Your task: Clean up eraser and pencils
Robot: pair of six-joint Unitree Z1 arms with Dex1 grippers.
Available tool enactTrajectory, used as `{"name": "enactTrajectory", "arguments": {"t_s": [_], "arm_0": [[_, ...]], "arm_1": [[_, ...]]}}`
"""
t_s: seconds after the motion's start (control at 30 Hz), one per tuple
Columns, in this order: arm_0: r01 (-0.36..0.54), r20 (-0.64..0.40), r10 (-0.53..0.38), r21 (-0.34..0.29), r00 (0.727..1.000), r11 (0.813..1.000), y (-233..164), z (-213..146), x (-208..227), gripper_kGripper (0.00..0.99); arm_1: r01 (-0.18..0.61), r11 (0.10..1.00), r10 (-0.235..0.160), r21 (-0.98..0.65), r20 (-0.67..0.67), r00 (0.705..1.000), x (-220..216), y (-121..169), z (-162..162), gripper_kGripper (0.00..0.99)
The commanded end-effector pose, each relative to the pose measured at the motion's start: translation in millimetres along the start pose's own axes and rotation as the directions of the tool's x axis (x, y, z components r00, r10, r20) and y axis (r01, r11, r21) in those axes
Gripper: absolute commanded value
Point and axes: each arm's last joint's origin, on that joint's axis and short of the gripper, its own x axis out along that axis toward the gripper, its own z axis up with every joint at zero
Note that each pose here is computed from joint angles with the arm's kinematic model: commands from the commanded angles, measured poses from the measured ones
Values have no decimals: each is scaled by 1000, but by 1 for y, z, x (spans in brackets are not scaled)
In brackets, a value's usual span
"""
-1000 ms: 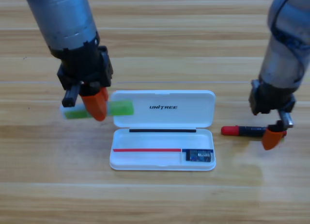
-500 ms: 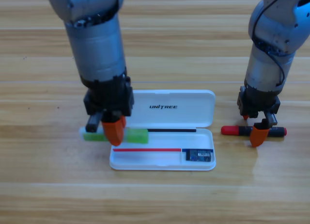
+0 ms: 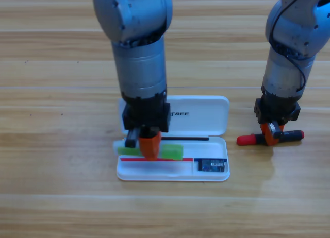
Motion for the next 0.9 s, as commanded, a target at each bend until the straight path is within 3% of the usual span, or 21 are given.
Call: {"name": "enactTrajectory", "arguments": {"t_s": [0.03, 0.2, 0.53, 0.7, 0.9], "arm_0": [[51, -33, -51, -2, 998, 999, 8, 19, 36, 0], [50, -35, -50, -4, 998, 999, 13, 23, 41, 0], [59, -45, -59, 0, 997, 998, 17, 24, 49, 0], [57, -50, -58, -16, 997, 998, 23, 15, 48, 0], [59, -53, -61, -41, 997, 997, 31, 2, 46, 0]], "arm_1": [[-84, 996, 85, 24, -55, 995, 27, 0, -15, 0], [-64, 998, 65, 24, -35, 997, 14, 3, -17, 0], [91, 993, -99, 76, 107, 989, -105, 66, -32, 0], [63, 996, -71, 62, 146, 987, -114, 84, -25, 0], [35, 998, -41, 44, 137, 990, -104, 84, -13, 0]]}}
